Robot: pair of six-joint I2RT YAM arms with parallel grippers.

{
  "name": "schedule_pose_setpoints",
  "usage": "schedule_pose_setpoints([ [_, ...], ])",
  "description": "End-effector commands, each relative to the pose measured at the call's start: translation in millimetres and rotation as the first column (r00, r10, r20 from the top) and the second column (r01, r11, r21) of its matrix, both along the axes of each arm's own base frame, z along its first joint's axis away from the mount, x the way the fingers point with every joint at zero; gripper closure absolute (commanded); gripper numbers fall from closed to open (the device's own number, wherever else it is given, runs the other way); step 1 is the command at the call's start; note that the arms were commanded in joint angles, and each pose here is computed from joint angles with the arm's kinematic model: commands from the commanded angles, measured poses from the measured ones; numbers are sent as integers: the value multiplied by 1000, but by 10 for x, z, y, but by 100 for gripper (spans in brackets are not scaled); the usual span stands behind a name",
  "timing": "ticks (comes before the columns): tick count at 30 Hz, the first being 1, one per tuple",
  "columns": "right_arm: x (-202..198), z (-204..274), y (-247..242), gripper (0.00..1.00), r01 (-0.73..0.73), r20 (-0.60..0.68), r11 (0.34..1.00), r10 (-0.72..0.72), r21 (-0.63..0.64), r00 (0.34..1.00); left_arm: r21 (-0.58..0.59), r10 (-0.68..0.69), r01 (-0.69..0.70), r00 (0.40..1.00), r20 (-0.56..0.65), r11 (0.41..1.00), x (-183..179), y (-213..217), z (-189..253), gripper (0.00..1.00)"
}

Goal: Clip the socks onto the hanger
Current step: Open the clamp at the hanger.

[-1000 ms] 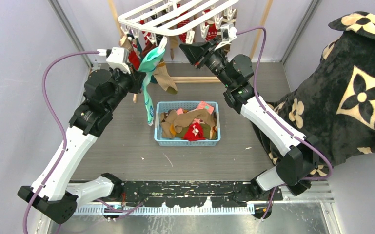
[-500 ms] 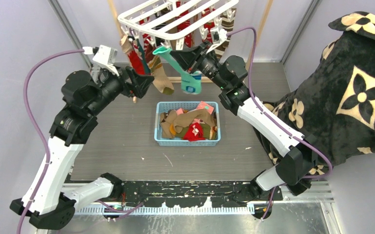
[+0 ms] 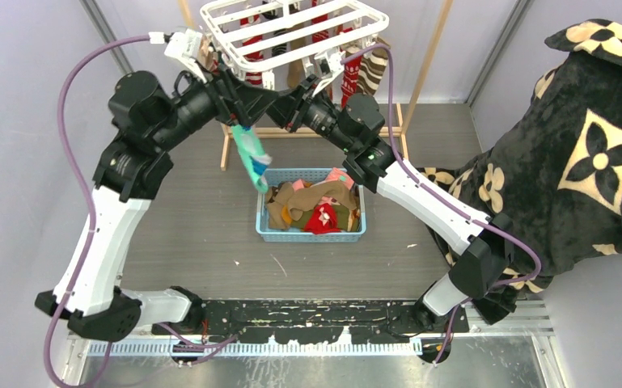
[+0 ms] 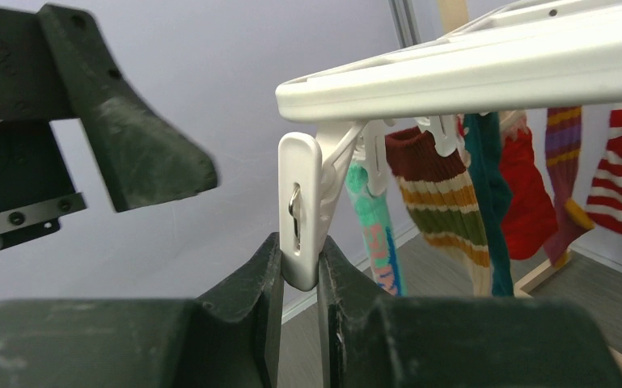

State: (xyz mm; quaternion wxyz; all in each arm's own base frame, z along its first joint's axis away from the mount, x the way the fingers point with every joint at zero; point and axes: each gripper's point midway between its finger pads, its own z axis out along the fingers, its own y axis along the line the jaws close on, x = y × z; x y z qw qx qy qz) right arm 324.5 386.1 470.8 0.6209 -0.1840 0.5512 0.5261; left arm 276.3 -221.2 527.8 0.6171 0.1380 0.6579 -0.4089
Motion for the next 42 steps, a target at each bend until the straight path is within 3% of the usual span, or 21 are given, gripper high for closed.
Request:
schedule_pose_setpoints([
  [1, -165, 302, 38, 99, -27, 70, 999, 24, 40, 997, -58, 68, -67, 998, 19, 996, 211, 20, 197, 20],
  [9, -202, 307, 39, 99, -36, 68, 999, 33, 41, 997, -72, 138, -136, 990, 17, 988, 389, 63, 174, 26],
  [20, -248, 323, 35, 99, -55, 61, 997, 52, 53, 997, -88, 100, -98, 995, 18, 991, 483, -27, 224, 44],
  [42, -287, 278, 77, 99, -88, 50, 996, 87, 32, 995, -89, 60, -60, 998, -6, 994, 633, -90, 177, 62],
])
